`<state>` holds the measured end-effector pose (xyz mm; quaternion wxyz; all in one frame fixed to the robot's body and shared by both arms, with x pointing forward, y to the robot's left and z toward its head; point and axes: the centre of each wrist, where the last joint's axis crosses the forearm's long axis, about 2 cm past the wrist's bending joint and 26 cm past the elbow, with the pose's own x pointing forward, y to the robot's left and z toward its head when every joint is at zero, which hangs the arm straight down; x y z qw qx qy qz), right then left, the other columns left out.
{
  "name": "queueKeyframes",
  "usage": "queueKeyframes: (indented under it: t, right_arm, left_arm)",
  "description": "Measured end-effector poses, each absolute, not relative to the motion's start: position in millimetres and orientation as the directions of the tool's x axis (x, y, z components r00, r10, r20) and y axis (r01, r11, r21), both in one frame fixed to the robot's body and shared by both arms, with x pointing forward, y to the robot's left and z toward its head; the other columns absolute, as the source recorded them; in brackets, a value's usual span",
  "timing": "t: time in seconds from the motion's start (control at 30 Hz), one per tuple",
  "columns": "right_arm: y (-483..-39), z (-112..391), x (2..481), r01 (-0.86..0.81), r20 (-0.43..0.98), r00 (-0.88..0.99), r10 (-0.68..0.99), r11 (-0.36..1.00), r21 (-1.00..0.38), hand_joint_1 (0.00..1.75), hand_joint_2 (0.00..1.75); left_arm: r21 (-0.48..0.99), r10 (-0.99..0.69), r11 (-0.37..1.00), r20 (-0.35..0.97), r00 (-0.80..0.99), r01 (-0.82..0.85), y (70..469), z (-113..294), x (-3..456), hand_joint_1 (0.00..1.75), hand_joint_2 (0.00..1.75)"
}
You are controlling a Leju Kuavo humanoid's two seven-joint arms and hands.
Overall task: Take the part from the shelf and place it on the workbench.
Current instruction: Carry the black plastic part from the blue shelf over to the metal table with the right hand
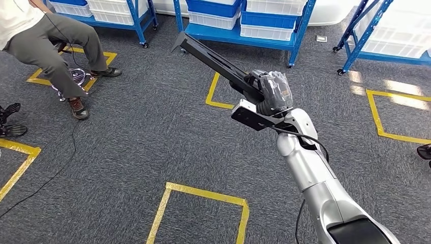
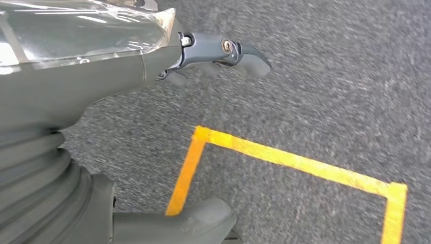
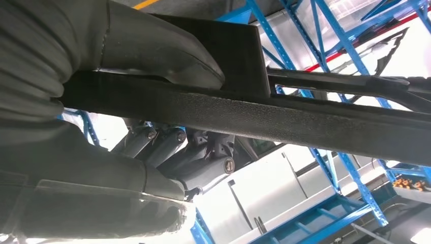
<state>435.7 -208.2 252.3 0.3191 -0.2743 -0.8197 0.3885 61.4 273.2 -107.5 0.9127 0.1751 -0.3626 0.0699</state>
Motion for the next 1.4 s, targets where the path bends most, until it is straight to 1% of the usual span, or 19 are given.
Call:
queueKeyframes:
  t: [0.5, 1.4]
  right_arm:
    - [-217, 245, 434, 0.200, 0.314, -0.630, 0.710, 0.539, -0.818, 1.71, 1.75]
    - [-215, 254, 437, 0.212, 0.293, -0.646, 0.705, 0.534, -0.818, 1.71, 1.75]
  left_arm:
    - [0.261, 0.005, 0.932, 0.684, 0.730, -0.251, 271, -108, 60, 0.00, 1.75]
    - [0.269, 0.004, 0.931, 0.668, 0.744, -0.246, 270, -107, 64, 0.00, 1.75]
